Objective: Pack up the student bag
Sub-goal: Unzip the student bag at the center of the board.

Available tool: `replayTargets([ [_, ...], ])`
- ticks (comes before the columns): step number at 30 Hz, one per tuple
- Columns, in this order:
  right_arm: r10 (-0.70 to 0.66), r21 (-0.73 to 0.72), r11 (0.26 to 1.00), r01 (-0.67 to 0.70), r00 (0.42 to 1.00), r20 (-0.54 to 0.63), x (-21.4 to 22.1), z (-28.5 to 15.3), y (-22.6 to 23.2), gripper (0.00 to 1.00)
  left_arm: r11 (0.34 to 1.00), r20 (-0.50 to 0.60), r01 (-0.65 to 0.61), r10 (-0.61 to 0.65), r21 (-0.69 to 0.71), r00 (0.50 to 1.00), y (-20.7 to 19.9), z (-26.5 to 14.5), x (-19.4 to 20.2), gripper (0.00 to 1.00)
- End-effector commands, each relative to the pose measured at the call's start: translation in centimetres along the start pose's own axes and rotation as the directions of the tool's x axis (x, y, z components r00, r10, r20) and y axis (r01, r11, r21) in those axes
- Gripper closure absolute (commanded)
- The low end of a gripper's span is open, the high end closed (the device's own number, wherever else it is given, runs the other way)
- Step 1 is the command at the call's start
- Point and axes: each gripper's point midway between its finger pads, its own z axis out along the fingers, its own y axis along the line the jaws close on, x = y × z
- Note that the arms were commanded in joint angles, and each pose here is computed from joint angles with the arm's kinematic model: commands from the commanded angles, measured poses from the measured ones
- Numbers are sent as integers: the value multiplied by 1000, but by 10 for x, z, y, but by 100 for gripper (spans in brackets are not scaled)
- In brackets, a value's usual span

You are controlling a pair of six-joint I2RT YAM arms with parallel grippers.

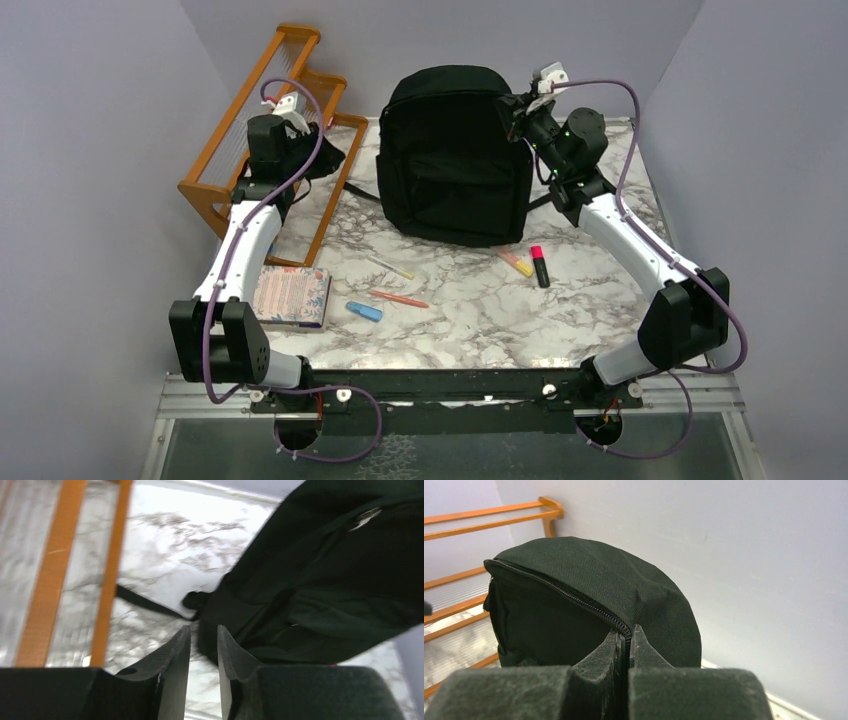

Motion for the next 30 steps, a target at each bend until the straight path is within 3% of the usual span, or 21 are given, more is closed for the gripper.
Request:
replayTargets([
  [1,-75,-114,988,105,968,241,-78,-10,21,99,935,165,-187,142,303,976,-71,-25,-48,62],
  [4,-86,-193,972,137,964,250,-86,-10,34,99,881,268,-316,228,353,936,-94,-38,-79,46],
  [10,-98,-288,943,166,967,236,-95,-7,48,99,693,428,-594,430,408,795,-137,-61,-105,35],
  [14,-106,-302,939,164,974,199,-97,0,48,99,605,448,-710,555,362,701,-160,-58,-93,27],
  [18,-102,-295,944,148,980,169,-96,7,44,99,479,486,-833,678,278,552,-187,-59,-71,19],
  [21,-95,-294,946,138,983,155,-92,9,43,99,448,502,-850,688,275,525,-194,-64,-67,17],
  [30,-83,-305,945,121,987,135,-84,13,45,99,424,476,-852,707,308,524,-206,-53,-49,12],
])
